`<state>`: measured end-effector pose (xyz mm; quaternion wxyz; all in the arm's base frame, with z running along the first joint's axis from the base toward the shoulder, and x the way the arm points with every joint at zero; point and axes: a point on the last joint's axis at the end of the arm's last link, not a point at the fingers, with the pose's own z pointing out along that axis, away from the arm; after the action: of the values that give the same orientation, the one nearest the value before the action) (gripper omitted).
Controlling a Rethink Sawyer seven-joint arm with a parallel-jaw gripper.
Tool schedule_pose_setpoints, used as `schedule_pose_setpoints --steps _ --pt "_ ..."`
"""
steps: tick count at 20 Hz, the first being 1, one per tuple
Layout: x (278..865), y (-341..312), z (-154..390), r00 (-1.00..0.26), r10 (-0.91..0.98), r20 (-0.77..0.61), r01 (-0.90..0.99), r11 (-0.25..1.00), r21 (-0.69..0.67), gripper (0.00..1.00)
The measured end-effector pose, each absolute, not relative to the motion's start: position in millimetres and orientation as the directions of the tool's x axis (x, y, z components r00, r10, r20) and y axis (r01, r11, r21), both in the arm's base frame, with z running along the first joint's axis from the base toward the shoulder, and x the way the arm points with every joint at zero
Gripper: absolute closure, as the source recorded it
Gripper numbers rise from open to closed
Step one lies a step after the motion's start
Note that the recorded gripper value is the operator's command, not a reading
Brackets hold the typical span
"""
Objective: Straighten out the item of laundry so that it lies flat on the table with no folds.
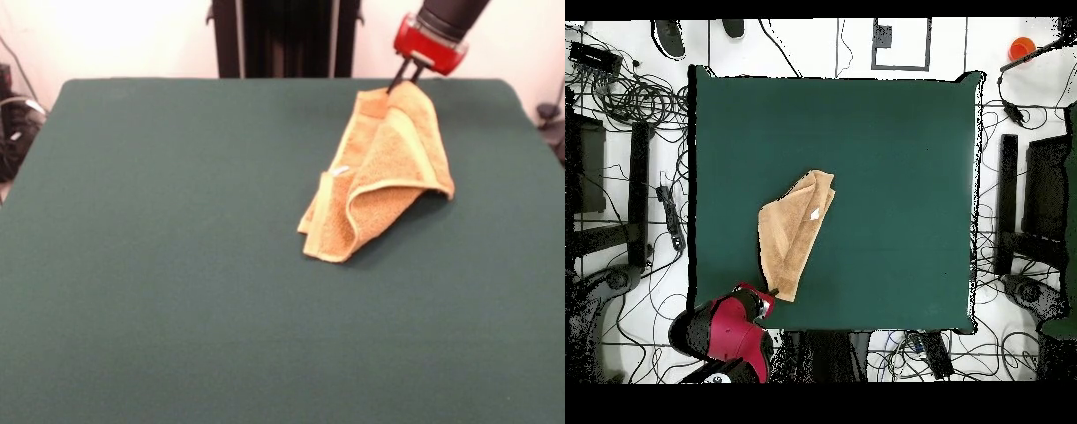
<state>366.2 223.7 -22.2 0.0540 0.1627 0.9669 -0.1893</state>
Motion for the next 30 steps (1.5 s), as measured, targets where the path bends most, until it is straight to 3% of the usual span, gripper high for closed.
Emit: schedule_pose_setpoints --steps 11,12,30 --pt "363.4 227.1 -22.7 -0.944 0.284 -0.166 0.326 0.878 -0.351 1.0" --pt "360.9 227.8 -23.9 -0.947 0.278 -0.164 0.319 0.879 -0.355 0.0" --pt "360.7 227.6 -24.0 -0.947 0.277 -0.164 0.319 0.879 -0.356 0.0"
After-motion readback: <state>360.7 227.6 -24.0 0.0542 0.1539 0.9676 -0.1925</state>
